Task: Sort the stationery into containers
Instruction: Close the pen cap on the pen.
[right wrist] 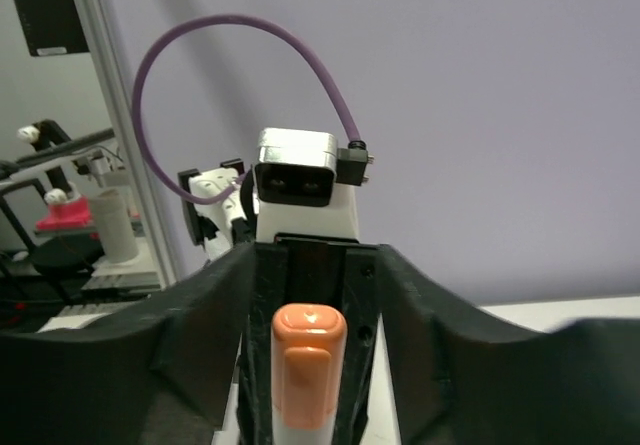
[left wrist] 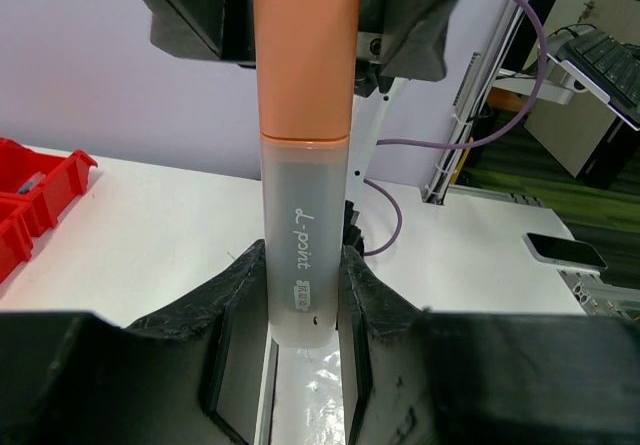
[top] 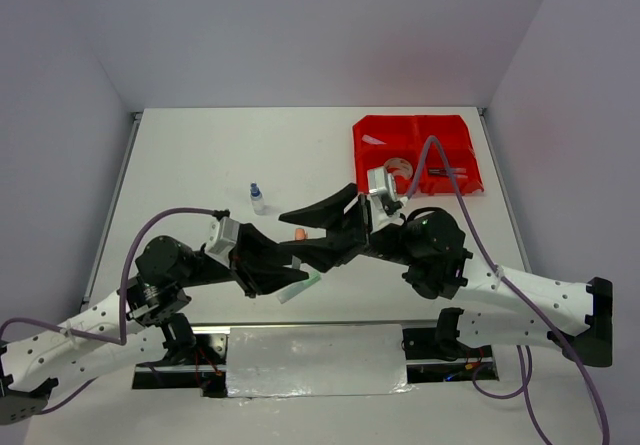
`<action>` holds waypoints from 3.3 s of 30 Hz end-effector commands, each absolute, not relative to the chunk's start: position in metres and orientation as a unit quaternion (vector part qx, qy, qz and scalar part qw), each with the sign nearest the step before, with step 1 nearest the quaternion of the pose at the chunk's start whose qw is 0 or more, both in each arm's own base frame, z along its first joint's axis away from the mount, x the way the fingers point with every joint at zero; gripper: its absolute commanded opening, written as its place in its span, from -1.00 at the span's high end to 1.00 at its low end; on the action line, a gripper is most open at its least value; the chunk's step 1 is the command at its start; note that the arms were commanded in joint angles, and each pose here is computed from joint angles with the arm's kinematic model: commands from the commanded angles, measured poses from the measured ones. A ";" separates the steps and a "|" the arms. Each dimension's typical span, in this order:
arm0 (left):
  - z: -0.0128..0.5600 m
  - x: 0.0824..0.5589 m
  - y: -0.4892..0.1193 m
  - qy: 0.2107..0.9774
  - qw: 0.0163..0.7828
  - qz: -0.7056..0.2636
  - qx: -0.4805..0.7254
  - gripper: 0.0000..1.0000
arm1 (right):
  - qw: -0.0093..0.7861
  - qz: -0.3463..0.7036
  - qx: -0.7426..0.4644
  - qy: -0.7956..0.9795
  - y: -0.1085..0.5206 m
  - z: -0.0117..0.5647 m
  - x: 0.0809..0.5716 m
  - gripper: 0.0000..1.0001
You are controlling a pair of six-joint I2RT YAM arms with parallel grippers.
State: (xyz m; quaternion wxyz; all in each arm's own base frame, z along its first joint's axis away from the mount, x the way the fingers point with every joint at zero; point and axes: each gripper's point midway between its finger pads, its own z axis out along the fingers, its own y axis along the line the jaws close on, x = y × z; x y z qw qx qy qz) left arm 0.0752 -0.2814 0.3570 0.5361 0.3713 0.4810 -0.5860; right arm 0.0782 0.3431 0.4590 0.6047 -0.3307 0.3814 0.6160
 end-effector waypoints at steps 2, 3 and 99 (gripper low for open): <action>0.390 0.069 -0.272 0.433 0.571 -0.588 0.375 1.00 | 0.613 0.615 -0.328 0.370 0.342 0.469 0.077 -0.01; 0.390 0.068 -0.272 0.433 0.571 -0.588 0.375 1.00 | 0.613 0.614 -0.328 0.374 0.344 0.467 0.079 0.16; 0.380 0.084 -0.280 0.450 0.587 -0.555 0.382 1.00 | 0.551 0.595 -0.334 0.481 0.314 0.380 0.094 -0.58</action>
